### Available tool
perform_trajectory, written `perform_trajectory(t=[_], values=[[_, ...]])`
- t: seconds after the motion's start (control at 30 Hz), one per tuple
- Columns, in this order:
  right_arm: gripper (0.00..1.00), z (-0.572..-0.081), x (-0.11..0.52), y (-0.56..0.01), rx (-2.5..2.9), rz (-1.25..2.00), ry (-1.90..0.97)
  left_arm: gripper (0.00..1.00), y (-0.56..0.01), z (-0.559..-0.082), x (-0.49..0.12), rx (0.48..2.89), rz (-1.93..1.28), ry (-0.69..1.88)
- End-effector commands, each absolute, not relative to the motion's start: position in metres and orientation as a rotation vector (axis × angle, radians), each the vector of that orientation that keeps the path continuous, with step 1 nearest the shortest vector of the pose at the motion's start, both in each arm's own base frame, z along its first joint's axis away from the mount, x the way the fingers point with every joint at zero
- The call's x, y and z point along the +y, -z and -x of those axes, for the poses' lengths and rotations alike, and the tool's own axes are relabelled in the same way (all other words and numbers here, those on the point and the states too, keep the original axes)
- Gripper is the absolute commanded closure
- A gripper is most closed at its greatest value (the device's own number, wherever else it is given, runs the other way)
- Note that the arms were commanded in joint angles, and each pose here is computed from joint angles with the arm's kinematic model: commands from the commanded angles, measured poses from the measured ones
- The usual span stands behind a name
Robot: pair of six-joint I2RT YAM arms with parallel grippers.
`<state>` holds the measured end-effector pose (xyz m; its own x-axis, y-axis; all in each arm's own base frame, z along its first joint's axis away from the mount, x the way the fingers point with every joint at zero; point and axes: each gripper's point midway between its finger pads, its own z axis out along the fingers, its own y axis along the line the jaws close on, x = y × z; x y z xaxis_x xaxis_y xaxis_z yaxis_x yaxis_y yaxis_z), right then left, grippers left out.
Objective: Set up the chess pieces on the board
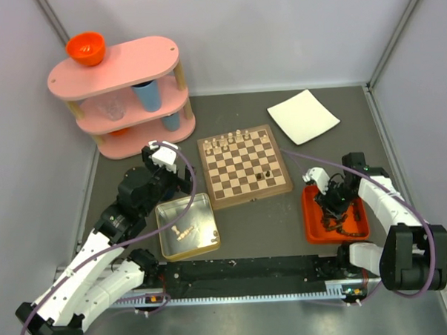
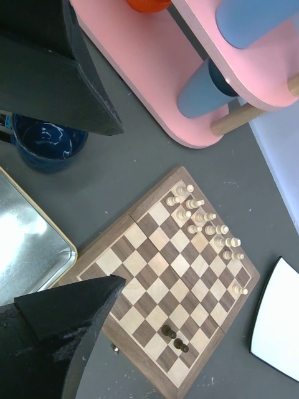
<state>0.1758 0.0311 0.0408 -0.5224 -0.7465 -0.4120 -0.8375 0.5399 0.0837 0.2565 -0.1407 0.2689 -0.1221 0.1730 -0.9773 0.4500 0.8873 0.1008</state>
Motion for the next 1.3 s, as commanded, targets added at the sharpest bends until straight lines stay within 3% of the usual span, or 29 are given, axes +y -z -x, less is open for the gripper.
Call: perform_trajectory(t=[0.0, 0.17, 0.27, 0.5, 0.97, 1.27], values=[[0.6, -0.175, 0.029, -0.037, 2.466, 1.319, -0.368, 0.01, -0.28, -0.261, -0.141, 1.651, -0.463, 0.251], [0.68, -0.174, 0.03, -0.037, 2.467, 1.324, -0.377, 0.01, -0.279, -0.261, -0.141, 1.653, -0.462, 0.251], [0.81, -0.178, 0.033, -0.041, 2.446, 1.312, -0.385, 0.01, -0.28, -0.261, -0.141, 1.652, -0.461, 0.252], [0.94, -0.191, 0.036, -0.057, 2.402, 1.274, -0.37, 0.01, -0.279, -0.262, -0.141, 1.654, -0.463, 0.246], [0.96, -0.228, 0.044, -0.116, 2.272, 1.091, -0.286, 0.01, -0.277, -0.263, -0.14, 1.659, -0.46, 0.24], [0.96, -0.249, 0.097, -0.171, 2.116, 1.029, -0.554, 0.01, -0.274, -0.264, -0.14, 1.669, -0.463, 0.231]])
